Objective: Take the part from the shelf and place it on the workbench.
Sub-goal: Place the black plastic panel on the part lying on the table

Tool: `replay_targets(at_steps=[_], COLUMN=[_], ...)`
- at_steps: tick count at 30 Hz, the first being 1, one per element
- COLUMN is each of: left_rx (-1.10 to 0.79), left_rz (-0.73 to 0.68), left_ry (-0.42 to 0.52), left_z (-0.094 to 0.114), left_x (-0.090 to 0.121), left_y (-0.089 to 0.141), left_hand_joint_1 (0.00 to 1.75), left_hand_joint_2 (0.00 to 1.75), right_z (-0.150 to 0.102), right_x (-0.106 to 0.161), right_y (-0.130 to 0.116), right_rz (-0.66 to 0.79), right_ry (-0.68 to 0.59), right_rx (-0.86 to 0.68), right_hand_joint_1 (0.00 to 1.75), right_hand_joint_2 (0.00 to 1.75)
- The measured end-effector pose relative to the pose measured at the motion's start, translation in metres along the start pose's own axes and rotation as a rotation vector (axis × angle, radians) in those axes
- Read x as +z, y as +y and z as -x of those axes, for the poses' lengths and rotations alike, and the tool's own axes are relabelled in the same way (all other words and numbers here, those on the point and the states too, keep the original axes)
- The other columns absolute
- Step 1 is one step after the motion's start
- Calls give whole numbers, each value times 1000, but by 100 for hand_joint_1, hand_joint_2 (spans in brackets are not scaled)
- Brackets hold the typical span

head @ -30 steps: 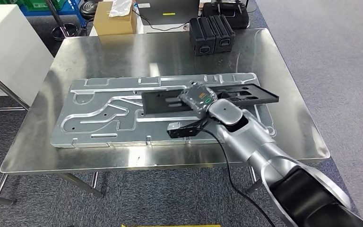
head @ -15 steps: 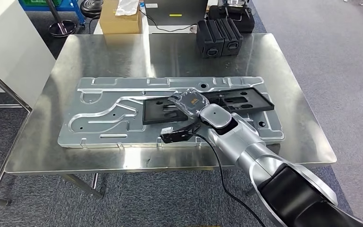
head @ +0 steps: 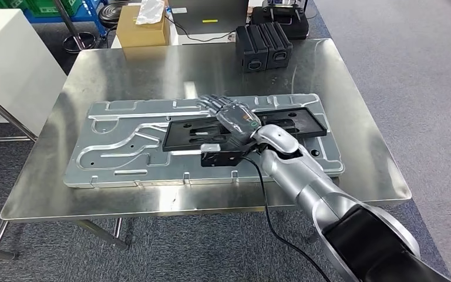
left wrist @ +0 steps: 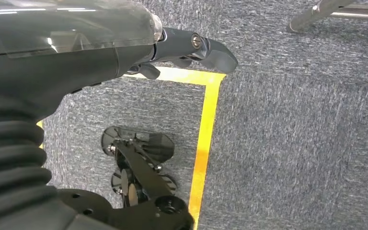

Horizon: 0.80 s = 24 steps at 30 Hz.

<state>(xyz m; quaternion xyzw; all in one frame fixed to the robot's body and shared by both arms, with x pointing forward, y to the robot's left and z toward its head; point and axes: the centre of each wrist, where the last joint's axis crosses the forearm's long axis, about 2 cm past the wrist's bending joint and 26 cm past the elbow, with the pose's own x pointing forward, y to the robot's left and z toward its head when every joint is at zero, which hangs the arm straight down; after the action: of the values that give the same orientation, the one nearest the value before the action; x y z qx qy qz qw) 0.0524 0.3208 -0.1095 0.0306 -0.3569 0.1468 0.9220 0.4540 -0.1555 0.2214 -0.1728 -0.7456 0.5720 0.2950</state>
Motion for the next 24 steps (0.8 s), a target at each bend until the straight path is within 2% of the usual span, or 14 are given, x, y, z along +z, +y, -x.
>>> replay_targets(at_steps=[2,4,6,8,10,12,15,17,21,24], left_rx=[4,11,22,31,39,53,75,85,103,110], left_rz=[3,5,2,-4,-10,-24,-50,-60,-77,-92], left_ry=[-1,-5,-13,-17,-18,-21,-20,-12,-12,-2], left_z=[0,0,1,4,6,6,9,14,16,17], left_x=[0,0,1,3,4,5,7,10,12,12], left_y=[1,2,3,4,5,6,7,8,7,6], left_hand_joint_1=[0,0,0,0,0,0,0,0,0,0], left_hand_joint_2=[0,0,0,0,0,0,0,0,0,0], right_z=[-2,-4,-3,-1,5,13,30,36,38,42], right_x=[4,8,16,31,49,77,140,179,231,277], right_y=[-1,-12,-27,-40,-55,-66,-66,-65,-70,-64], right_rz=[168,347,508,649,758,858,973,1005,1011,978], right_ry=[-68,-125,-172,-209,-221,-185,-64,-10,48,148], right_rx=[-270,-483,-613,-673,-636,-501,-268,-184,-23,97], right_hand_joint_1=[0,0,0,0,0,0,0,0,0,0], right_hand_joint_2=[0,0,0,0,0,0,0,0,0,0])
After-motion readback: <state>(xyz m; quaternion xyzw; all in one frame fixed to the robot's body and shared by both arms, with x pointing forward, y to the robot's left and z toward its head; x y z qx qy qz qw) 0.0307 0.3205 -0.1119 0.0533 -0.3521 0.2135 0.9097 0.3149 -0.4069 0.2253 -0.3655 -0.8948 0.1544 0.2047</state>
